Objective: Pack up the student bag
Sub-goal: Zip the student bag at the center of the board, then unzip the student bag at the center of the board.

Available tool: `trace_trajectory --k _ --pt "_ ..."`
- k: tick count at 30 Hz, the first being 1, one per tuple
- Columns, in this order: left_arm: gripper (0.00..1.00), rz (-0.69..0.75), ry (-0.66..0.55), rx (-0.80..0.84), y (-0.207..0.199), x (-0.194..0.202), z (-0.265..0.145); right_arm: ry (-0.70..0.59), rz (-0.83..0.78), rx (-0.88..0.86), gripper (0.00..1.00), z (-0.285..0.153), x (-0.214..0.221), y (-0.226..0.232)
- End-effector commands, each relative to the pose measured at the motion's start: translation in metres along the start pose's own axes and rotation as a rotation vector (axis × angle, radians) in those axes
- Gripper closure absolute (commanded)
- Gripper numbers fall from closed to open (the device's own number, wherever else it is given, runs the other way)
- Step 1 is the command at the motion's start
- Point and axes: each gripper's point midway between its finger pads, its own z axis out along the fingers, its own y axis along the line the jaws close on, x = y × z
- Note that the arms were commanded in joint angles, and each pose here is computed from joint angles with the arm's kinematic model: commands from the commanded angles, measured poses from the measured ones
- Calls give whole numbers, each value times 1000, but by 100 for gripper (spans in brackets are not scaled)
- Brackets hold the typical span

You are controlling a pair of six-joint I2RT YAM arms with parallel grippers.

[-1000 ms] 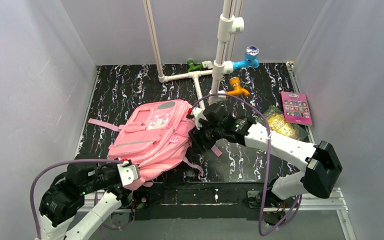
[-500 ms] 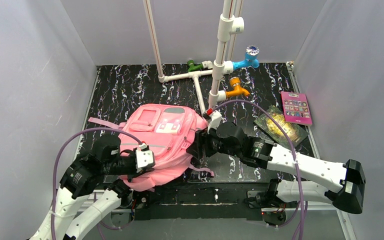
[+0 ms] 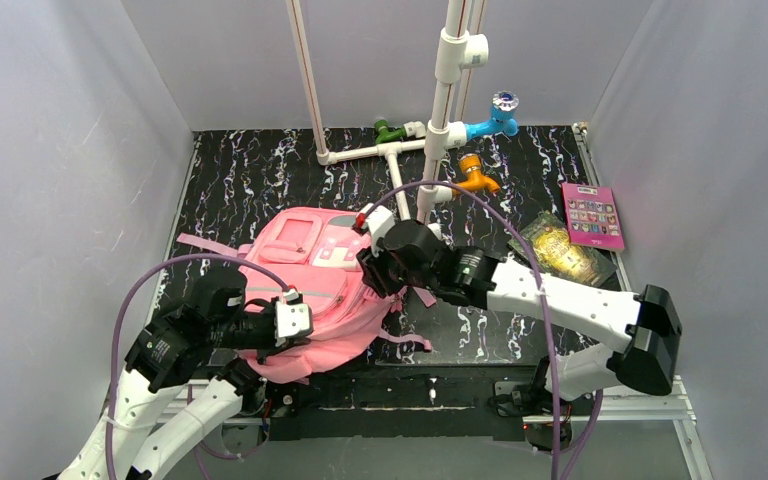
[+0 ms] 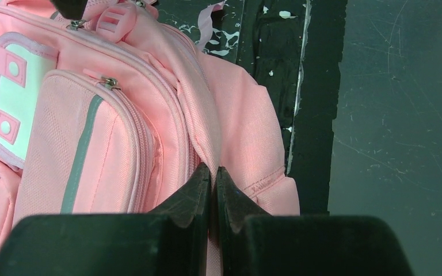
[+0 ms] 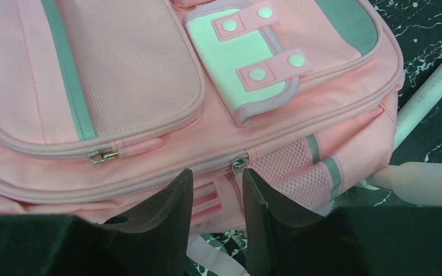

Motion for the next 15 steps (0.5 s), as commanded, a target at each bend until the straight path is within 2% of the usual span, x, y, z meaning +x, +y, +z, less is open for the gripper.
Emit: trace_trajectory --k 1,15 --pt "100 -11 39 22 -8 13 -1 49 -186 -4 57 5 -7 -2" --pt "100 -8 60 13 -8 18 -3 198 -207 -71 50 35 32 -16"
